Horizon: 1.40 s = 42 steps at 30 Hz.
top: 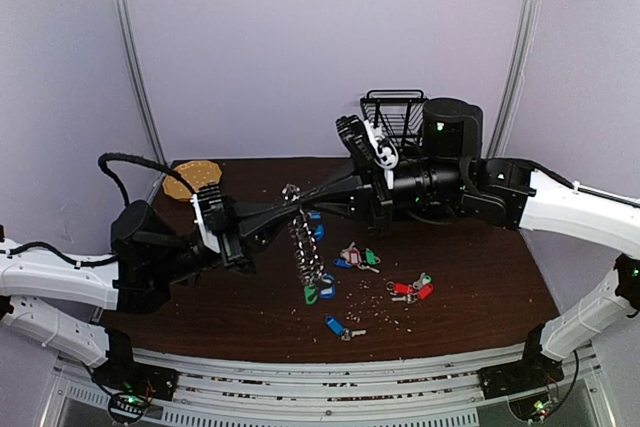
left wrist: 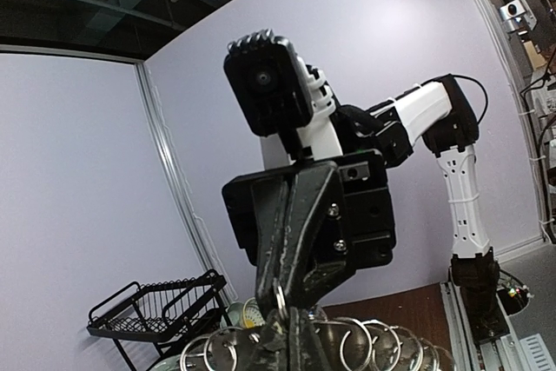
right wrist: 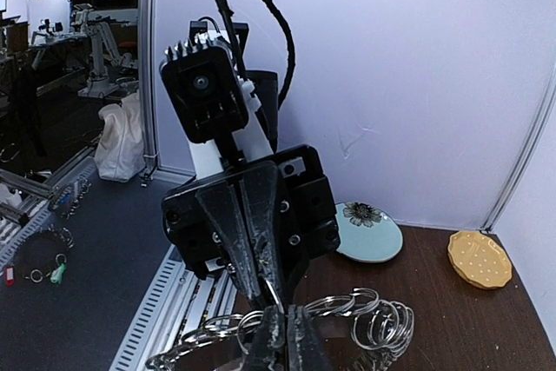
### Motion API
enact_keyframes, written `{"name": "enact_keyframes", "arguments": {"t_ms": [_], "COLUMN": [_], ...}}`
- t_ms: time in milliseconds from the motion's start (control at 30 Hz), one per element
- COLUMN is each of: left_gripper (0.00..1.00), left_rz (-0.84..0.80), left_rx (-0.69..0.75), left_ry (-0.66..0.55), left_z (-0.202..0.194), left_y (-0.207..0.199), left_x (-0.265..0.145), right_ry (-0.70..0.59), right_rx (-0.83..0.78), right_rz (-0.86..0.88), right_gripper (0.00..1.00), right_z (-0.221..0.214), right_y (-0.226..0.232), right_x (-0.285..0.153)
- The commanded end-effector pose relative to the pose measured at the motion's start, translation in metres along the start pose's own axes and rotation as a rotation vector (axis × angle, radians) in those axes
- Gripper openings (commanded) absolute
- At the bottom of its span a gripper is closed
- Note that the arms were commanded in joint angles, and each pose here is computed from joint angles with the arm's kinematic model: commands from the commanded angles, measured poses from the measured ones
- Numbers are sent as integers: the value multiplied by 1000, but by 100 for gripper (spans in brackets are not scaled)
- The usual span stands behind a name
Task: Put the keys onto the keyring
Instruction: Pass from the left arm to the right, then adjust the key with the keyring.
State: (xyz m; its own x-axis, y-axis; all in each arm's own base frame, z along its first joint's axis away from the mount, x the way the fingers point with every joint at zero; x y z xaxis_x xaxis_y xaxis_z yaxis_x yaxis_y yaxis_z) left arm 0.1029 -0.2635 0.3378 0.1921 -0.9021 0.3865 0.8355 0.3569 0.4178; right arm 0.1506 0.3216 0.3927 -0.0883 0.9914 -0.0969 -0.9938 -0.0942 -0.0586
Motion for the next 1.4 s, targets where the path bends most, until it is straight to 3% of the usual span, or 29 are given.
{"name": "enact_keyframes", "arguments": {"t_ms": [0,167,233,367,500,667,767,833,1033,1133,1267,1367], "left_gripper": [0,0,22,30,31,29,16,13,13,18,12,18], "left_rz": [28,72,103,144,34,12,59,55,21,15,7,-8], "left_rx": [11,-34,-50,-41,-15,-49,-55,-45,-29,-24,-22,-21], "left_ry": [-112,-39,56,255,355,380,358,373,445,451,410,435], "left_z": [22,16,9,1,0,-7,-5,-6,-17,-16,-11,-14], "left_y": [7,9,11,15,11,9,13,13,9,9,9,8], "left_x": [1,-3,-4,-10,-6,4,6,8,9,10,8,10], "right_ry": [-4,31,102,359,482,502,505,494,473,472,465,447], "right_rx": [-9,-29,-46,-136,-189,-251,-260,-262,-274,-270,-262,-259], "right_rz": [31,-46,-146,-348,-423,-421,-411,-406,-375,-369,-355,-346], "right_gripper": [0,0,0,0,0,0,0,0,0,0,0,0], "right_z": [4,8,8,-1,3,6,6,9,12,12,10,11], "right_y": [5,5,1,1,1,9,11,12,15,16,17,18], "right_x": [2,-7,-11,-13,-7,4,7,8,9,10,11,10]}}
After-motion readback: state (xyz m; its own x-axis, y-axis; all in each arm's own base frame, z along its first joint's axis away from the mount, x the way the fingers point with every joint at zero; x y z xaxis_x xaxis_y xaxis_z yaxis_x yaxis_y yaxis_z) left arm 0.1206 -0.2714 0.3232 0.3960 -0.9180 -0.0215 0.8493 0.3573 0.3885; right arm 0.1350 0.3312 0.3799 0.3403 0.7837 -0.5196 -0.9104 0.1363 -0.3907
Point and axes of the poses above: each gripper's point midway between its finger pads, its own x axis out along the fingers, its own y axis along the line the jaws close on, z = x × y, the point moved 10 cm from there along -x, back along the fingers, and after that the axes turned 5 degrees about x, right-handed, at the moved point
